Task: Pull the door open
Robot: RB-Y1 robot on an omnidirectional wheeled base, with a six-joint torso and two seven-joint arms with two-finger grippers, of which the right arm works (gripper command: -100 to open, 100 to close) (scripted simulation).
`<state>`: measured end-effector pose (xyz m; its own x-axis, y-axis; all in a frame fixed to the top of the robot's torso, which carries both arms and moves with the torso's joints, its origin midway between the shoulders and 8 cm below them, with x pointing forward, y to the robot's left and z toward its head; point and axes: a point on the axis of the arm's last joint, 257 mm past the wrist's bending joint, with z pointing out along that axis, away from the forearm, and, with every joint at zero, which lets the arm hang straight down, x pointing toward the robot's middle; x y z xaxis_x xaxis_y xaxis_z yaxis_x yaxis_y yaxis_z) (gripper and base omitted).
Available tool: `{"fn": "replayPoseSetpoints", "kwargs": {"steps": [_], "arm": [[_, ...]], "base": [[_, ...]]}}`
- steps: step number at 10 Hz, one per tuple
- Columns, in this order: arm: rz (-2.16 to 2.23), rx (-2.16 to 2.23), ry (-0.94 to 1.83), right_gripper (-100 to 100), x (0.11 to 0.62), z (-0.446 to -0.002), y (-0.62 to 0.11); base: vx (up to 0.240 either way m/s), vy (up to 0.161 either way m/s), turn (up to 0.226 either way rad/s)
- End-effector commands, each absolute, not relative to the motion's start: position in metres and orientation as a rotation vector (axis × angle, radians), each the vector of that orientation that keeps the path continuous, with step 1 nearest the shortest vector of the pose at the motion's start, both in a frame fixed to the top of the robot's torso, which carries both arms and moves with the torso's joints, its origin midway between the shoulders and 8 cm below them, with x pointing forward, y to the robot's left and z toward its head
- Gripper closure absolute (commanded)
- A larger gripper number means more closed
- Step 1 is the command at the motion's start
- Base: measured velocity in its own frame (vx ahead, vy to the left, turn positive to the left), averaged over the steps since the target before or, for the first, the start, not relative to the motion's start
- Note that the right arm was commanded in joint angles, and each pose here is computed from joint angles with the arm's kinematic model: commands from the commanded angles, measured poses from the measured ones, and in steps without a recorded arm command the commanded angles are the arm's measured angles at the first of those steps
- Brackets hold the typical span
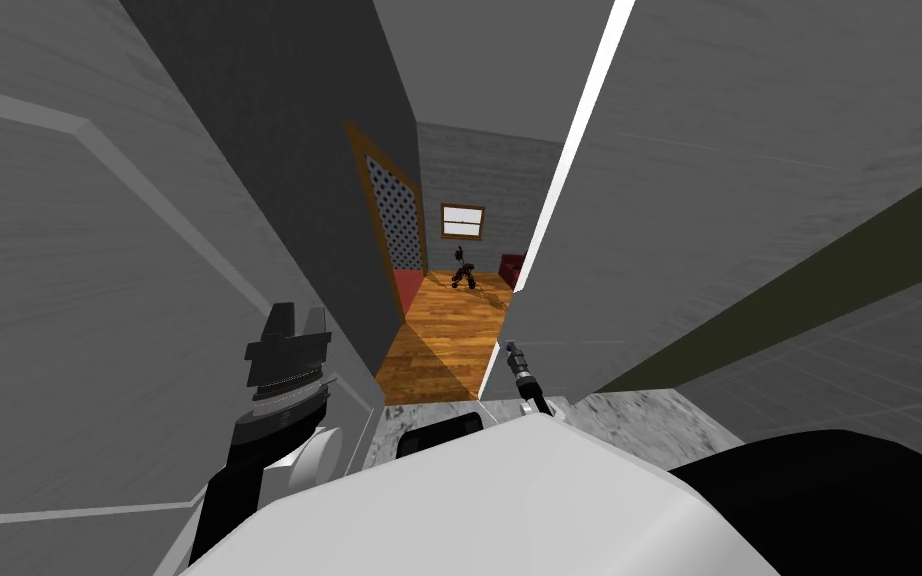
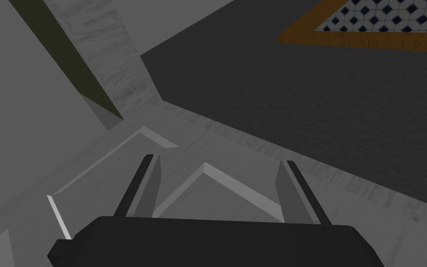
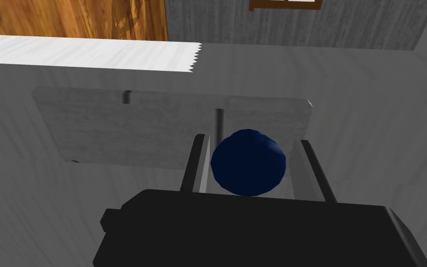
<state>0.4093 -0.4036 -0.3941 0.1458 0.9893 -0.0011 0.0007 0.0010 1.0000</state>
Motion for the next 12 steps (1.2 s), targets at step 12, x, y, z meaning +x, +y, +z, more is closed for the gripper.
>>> {"fn": "replayPoseSetpoints", "kwargs": {"steps": [12], "arm": [[1.188,1.221,1.188,100,0.389,-0.391,-0.394]], "base": [[-0.133,-0.030,0.068]]}}
